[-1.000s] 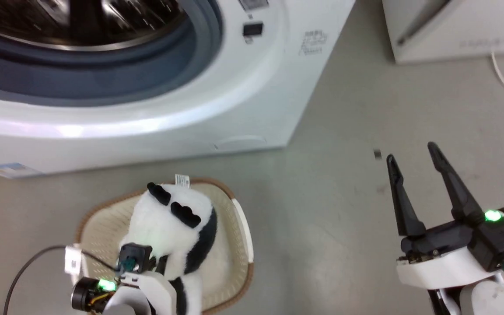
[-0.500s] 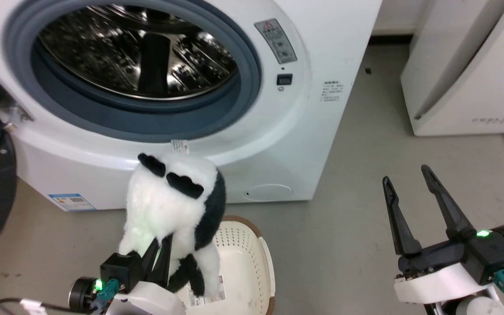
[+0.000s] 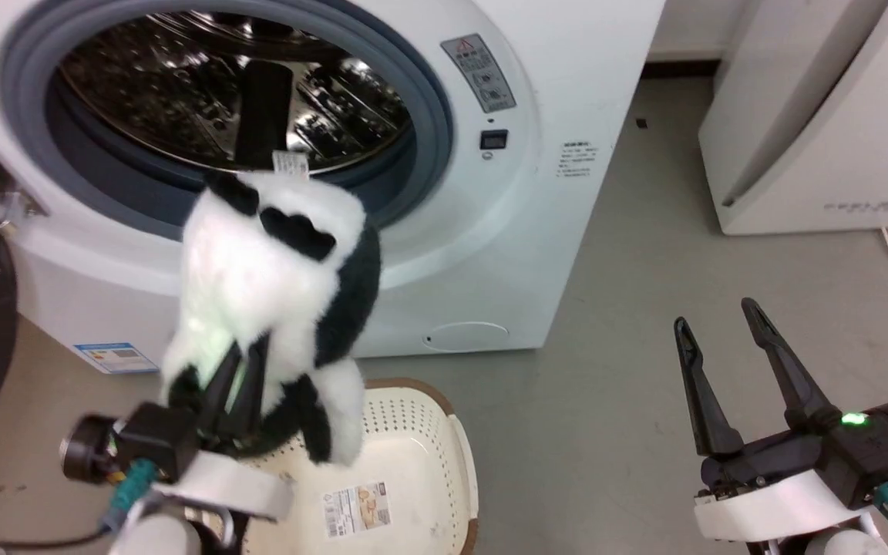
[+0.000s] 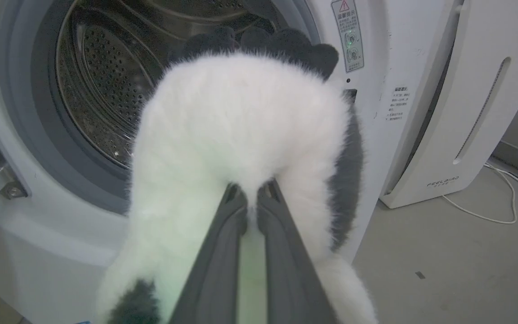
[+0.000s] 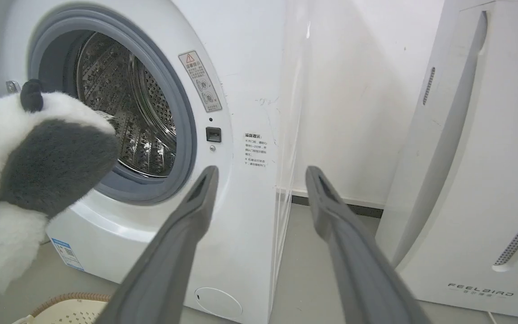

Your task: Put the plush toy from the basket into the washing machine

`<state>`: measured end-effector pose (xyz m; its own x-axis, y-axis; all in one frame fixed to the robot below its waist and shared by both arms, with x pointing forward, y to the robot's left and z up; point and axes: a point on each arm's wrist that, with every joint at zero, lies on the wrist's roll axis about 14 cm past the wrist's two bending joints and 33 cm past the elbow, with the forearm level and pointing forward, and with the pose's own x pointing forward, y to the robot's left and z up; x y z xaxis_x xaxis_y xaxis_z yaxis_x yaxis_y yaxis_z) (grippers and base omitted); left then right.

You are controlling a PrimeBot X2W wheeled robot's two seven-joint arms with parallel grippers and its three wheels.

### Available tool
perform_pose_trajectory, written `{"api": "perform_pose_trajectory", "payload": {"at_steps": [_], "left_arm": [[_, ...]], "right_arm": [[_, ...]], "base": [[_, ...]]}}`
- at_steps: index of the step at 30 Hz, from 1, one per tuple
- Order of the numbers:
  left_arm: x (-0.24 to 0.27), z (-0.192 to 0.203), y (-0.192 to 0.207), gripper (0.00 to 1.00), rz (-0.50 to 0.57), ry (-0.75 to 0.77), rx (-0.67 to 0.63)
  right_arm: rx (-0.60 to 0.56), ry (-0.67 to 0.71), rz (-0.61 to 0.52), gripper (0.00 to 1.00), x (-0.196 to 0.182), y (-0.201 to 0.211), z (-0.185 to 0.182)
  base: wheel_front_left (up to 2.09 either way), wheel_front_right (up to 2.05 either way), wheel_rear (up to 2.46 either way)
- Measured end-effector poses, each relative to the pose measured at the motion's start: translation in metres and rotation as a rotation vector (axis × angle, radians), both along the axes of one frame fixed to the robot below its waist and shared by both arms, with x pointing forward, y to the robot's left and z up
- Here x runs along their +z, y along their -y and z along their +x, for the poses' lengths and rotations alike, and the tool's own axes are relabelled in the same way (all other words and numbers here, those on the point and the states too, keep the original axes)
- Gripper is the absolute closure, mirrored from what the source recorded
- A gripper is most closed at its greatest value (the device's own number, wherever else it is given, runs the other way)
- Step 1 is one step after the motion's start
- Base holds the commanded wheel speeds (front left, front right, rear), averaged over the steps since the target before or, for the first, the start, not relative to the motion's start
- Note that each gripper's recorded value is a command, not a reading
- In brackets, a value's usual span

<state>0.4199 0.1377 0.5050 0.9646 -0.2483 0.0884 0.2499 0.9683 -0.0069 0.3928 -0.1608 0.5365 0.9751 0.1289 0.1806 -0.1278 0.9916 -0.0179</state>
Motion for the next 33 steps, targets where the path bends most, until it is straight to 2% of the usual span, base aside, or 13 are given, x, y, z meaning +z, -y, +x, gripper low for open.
{"api": "perform_pose_trajectory", "payload": {"at_steps": [7,18,27,33], "left_arm": [[0.007,0.058,-0.003,1.0,0.075,0.005,-0.044],[0.012,0.184,-0.003,1.0,0.233,0.025,-0.11],[-0.036,0.271,-0.001,1.0,0.391,-0.079,-0.155],[-0.082,0.308,-0.001,1.0,0.408,-0.224,-0.15]], "right_arm": [[-0.04,-0.032,-0.005,0.0,-0.013,0.014,0.013],[-0.087,-0.1,-0.012,0.0,-0.048,0.033,0.048],[-0.137,-0.199,-0.025,0.0,-0.091,0.052,0.06],[-0.159,-0.25,-0.026,0.0,-0.112,0.06,0.062]], "base": [[0.0,0.0,0.0],[0.0,0.0,0.0],[0.0,0.0,0.0],[0.0,0.0,0.0]]}}
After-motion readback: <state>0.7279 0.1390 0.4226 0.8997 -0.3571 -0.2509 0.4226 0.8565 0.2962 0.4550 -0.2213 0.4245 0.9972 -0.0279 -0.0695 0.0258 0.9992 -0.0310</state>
